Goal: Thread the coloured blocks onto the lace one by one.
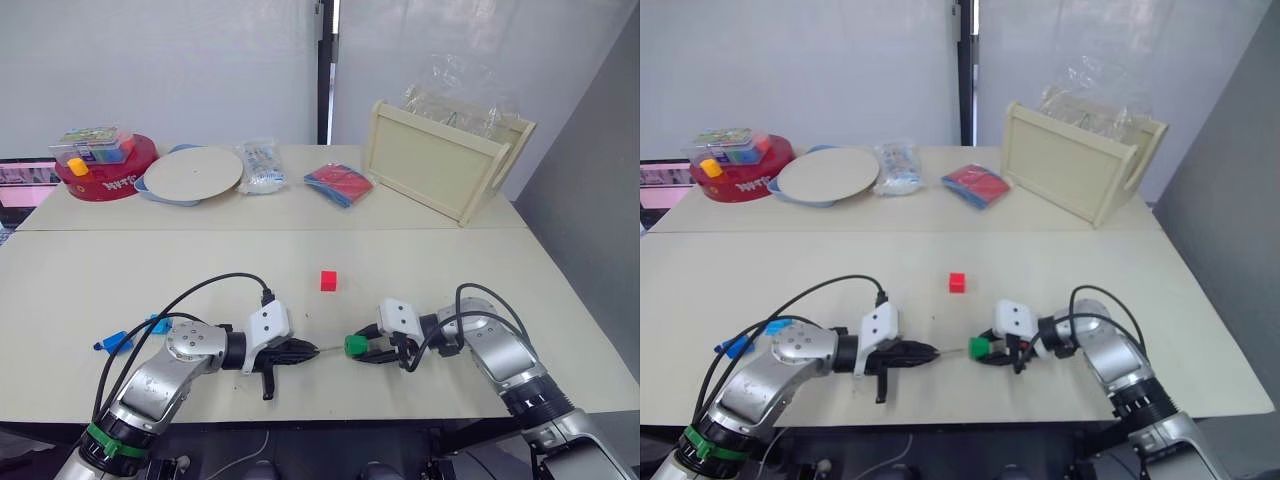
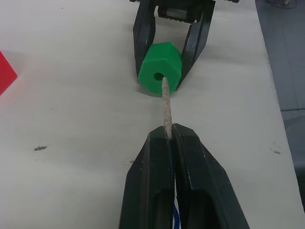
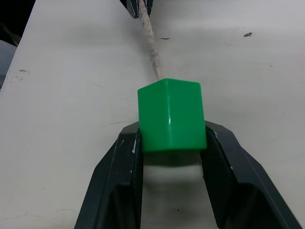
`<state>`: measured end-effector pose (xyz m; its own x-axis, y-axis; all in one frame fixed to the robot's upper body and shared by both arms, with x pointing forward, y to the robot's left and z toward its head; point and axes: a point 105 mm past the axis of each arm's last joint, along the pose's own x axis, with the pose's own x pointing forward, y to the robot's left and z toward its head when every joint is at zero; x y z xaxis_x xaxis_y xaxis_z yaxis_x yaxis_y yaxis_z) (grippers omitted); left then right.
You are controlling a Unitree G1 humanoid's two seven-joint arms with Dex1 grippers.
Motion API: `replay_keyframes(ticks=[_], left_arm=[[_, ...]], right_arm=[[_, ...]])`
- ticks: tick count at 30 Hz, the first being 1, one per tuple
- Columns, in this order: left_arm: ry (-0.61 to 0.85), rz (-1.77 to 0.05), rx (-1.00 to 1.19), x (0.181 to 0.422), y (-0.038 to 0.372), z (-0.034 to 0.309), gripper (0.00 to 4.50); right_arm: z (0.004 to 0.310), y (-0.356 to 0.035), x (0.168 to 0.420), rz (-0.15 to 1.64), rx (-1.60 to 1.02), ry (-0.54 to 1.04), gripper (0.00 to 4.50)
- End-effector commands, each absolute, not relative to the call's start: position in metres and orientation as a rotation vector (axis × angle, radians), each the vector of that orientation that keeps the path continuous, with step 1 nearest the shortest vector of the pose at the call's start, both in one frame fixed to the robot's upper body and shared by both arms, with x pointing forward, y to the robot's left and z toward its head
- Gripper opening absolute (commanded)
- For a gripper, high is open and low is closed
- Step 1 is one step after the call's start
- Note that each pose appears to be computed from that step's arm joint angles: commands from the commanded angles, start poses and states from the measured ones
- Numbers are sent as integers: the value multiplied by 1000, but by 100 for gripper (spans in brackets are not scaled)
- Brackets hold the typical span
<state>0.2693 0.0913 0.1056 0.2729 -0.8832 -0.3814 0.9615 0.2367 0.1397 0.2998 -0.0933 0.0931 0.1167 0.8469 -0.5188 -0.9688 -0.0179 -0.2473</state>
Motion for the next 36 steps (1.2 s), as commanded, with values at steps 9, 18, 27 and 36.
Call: replay_keyframes(ticks=[9, 18, 27, 36], left_arm=[[186, -1335, 396, 271, 72, 115, 0], [183, -1377, 393, 271, 64, 116, 0], [208, -1356, 409, 270, 77, 120, 0], [279, -1275, 440, 275, 93, 123, 0]], right_arm=[[97, -78, 291, 1478, -657, 243, 121], [94, -68, 289, 1463, -656, 252, 120], [90, -81, 297, 1410, -706, 288, 120], [99, -91, 295, 1406, -764, 303, 120]])
